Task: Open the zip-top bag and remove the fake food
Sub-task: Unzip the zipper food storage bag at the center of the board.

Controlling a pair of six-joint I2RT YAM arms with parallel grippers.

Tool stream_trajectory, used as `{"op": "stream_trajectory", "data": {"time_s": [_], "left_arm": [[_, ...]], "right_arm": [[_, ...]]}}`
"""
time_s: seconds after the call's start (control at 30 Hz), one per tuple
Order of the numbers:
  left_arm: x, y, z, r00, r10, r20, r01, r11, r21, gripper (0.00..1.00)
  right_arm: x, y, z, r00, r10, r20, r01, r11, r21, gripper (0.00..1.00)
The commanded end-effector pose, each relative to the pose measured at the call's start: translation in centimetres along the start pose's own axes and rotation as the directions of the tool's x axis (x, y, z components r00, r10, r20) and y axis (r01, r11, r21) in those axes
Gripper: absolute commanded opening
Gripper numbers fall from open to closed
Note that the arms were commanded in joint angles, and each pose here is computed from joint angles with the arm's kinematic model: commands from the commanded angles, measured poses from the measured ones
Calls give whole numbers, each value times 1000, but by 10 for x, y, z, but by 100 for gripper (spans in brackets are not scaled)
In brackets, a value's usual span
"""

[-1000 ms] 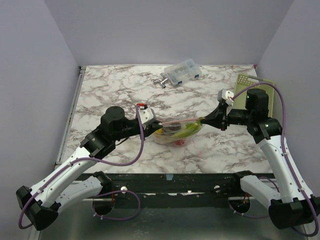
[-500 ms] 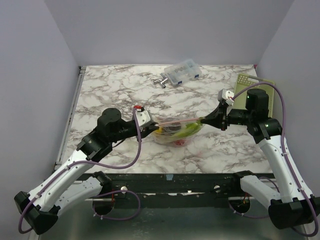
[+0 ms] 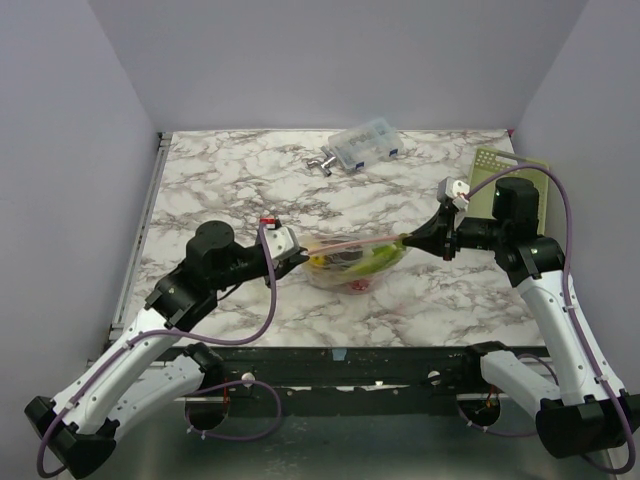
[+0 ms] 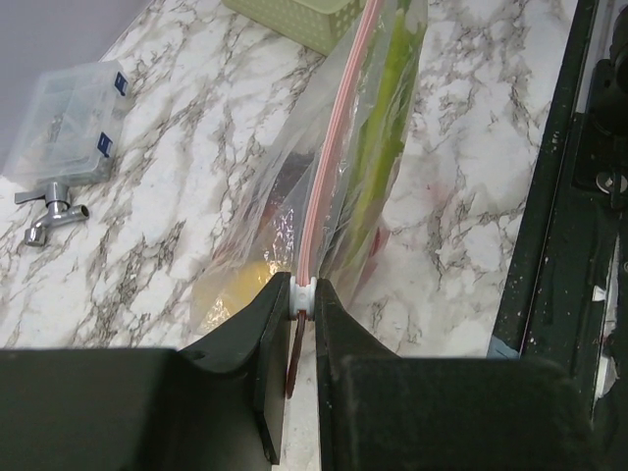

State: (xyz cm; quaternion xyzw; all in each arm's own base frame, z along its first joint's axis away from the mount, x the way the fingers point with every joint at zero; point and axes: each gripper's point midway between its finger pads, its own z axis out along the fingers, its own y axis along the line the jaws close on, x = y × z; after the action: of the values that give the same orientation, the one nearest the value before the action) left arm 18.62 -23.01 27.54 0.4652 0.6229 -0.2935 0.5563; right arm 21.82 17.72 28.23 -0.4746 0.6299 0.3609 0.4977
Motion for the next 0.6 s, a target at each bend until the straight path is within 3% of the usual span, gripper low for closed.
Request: {"op": "stream_trajectory", "data": {"time_s": [0.0,0.57], "left_arm": [[25,7,-11,996,-13,-87,9,999,-53,0],[38,14,-25,993,-3,-122,-11,994,-113,0]], "right_arm": [[3,-12,-6,1000,-5,-11,6,998,65,0],[2,-14,-6,1000,2,-6,-2,998,64,0]]}}
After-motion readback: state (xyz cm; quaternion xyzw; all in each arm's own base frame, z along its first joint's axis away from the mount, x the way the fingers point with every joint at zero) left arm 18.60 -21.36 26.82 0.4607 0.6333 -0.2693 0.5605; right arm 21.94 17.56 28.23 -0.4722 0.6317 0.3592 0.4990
